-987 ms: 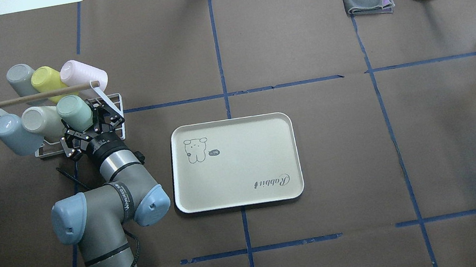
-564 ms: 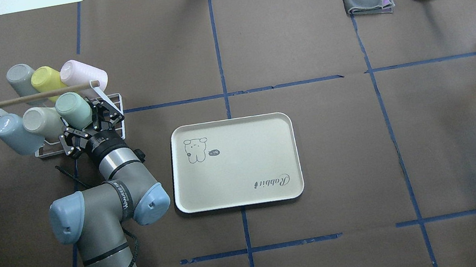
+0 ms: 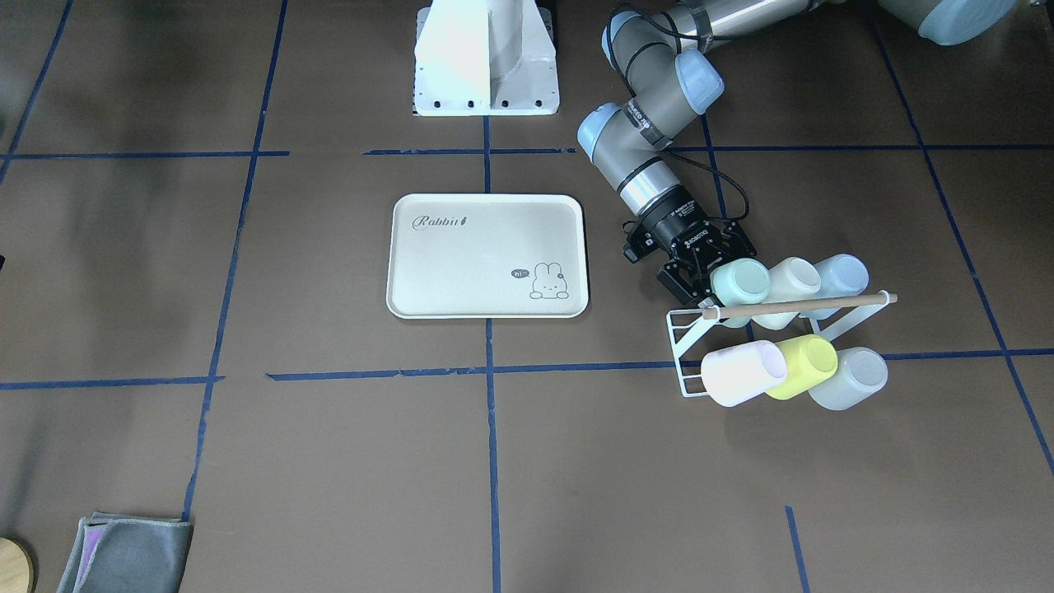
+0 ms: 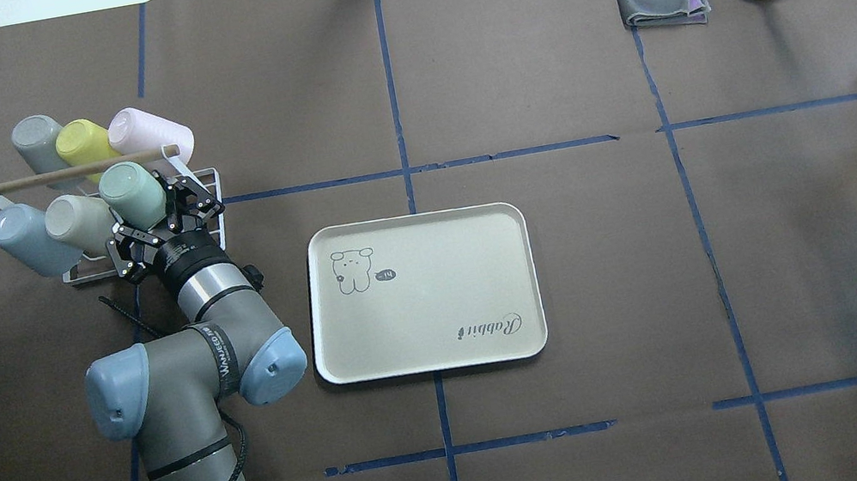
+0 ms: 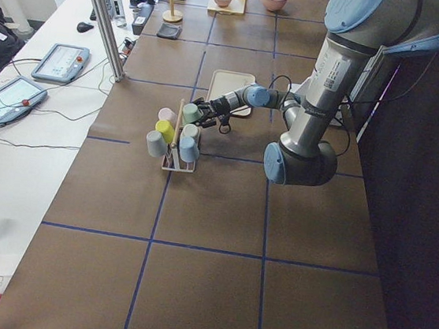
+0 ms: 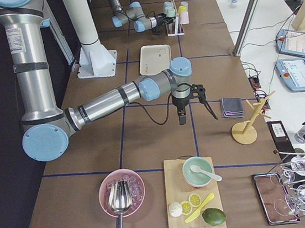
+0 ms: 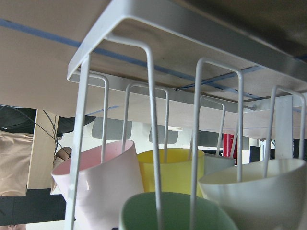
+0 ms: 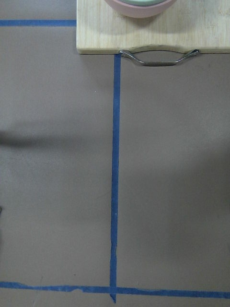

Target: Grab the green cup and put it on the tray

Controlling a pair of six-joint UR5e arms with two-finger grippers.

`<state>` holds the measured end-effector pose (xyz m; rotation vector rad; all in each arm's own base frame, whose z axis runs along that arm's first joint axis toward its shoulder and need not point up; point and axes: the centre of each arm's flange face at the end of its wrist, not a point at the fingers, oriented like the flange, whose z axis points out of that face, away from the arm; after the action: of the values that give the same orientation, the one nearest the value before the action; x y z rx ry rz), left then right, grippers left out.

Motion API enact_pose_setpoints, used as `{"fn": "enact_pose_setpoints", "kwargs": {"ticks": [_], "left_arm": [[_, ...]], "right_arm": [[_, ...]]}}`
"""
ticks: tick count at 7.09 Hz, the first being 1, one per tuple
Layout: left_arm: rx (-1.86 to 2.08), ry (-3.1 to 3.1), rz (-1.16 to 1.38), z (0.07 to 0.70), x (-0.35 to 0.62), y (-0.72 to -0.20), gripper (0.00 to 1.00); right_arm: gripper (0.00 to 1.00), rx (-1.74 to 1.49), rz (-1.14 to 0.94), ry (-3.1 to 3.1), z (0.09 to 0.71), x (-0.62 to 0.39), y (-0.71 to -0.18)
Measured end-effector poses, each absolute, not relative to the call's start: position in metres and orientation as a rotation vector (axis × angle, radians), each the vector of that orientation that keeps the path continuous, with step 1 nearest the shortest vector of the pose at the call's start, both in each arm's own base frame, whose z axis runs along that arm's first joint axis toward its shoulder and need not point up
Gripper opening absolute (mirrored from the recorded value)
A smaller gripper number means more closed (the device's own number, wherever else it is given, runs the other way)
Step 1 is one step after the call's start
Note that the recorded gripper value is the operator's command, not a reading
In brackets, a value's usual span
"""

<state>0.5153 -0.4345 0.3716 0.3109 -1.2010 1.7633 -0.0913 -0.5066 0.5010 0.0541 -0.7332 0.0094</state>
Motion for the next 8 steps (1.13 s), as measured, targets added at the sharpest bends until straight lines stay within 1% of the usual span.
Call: {"fn": "enact_pose_setpoints", "kwargs": {"ticks": [8], "left_arm": [[0.357, -1.227, 1.723, 0.346, 0.495, -0.43, 0.41]], "right_arm": [[1.0, 0.051, 0.01, -0.734, 0.502, -0.092, -0.508]]}}
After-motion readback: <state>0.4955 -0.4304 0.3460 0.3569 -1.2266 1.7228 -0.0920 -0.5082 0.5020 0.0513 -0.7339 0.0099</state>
